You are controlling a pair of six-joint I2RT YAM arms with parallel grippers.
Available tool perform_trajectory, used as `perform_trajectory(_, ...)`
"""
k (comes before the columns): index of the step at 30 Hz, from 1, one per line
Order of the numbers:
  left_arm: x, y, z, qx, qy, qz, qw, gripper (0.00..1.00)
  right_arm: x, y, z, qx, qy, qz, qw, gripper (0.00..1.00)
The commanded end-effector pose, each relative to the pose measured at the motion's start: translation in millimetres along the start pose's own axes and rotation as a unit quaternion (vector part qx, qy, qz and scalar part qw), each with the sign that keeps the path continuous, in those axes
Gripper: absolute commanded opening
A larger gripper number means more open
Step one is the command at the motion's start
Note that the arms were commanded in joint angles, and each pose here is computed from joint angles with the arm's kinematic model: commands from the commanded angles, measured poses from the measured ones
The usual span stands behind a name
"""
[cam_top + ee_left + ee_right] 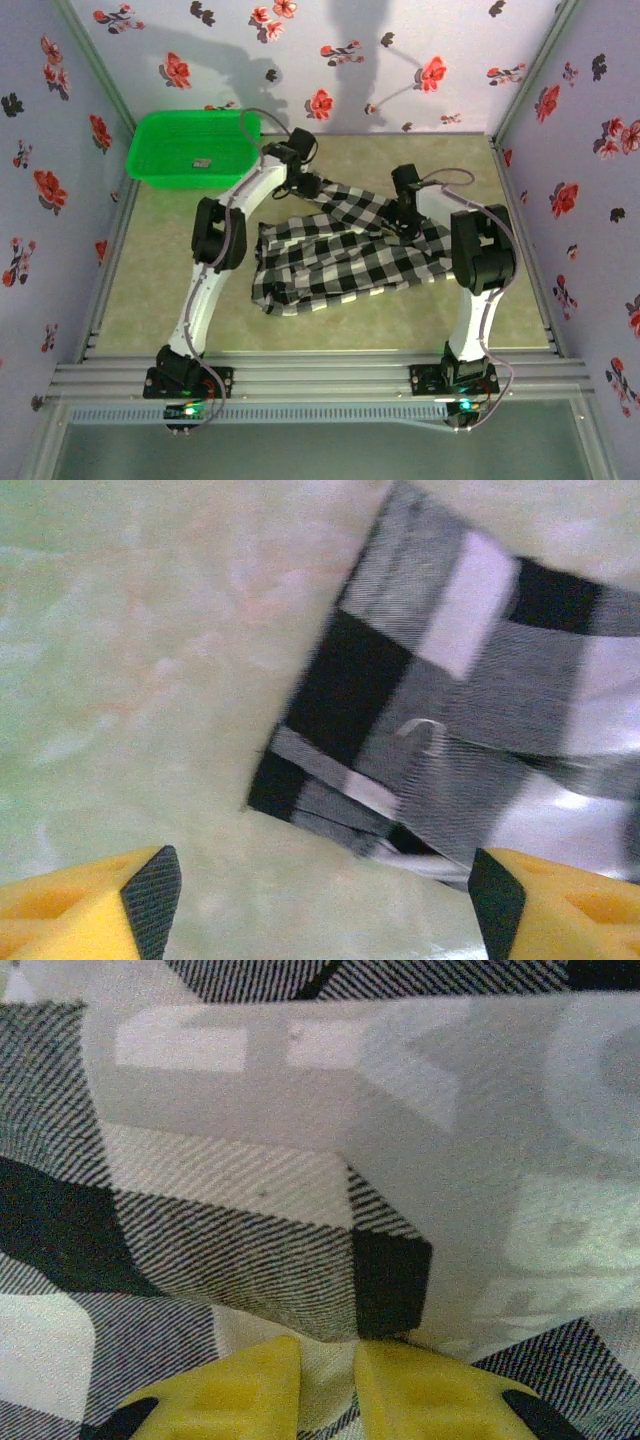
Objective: Fold and stack the long sleeve shirts
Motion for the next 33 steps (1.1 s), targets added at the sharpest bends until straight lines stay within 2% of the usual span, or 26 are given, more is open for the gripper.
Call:
perform_trajectory(1,44.7,-38.9,-16.2,-0.002,-0.037,0.128,0.991,0.8,1.7,-17.0,17.1,0.017,0.037,0.043,0.998,0.26)
perform_trajectory(9,26.1,-30.2,-21.8,-0.025,-0.031,0.112,0.993,0.8,13.0,-5.6,16.5,0.034,0.04,0.016,0.998,0.27)
perform_trajectory(15,1.8,-25.5,-22.5,-0.046,-0.035,0.077,0.995,0.7,21.0,-0.1,22.2,0.055,0.044,0.011,0.997,0.3)
perform_trajectory(19,-14.7,-25.2,-20.3,-0.072,-0.036,0.057,0.995,0.68,26.8,5.4,26.3,0.068,0.047,0.004,0.997,0.33)
perform_trajectory(25,-37.8,-21.7,-16.0,-0.075,-0.024,0.04,0.996,0.65,36.5,13.0,28.8,0.079,0.044,-0.008,0.996,0.35)
perform_trajectory(33,-62.7,-15.8,5.5,-0.066,0.032,0.028,0.997,0.55,54.6,23.0,25.6,0.09,0.032,-0.026,0.995,0.38)
Point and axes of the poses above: each hand's point on the last joint's axis, 136 mm out from that joint toward the fingers, its own x axis back along the fingers, its own y axis along the line the jaws close on, z = x × y, the point moved 5 cm from there along x, back along the fingers, and after that the axes turned 13 degrees about x, right-handed, at the moved point
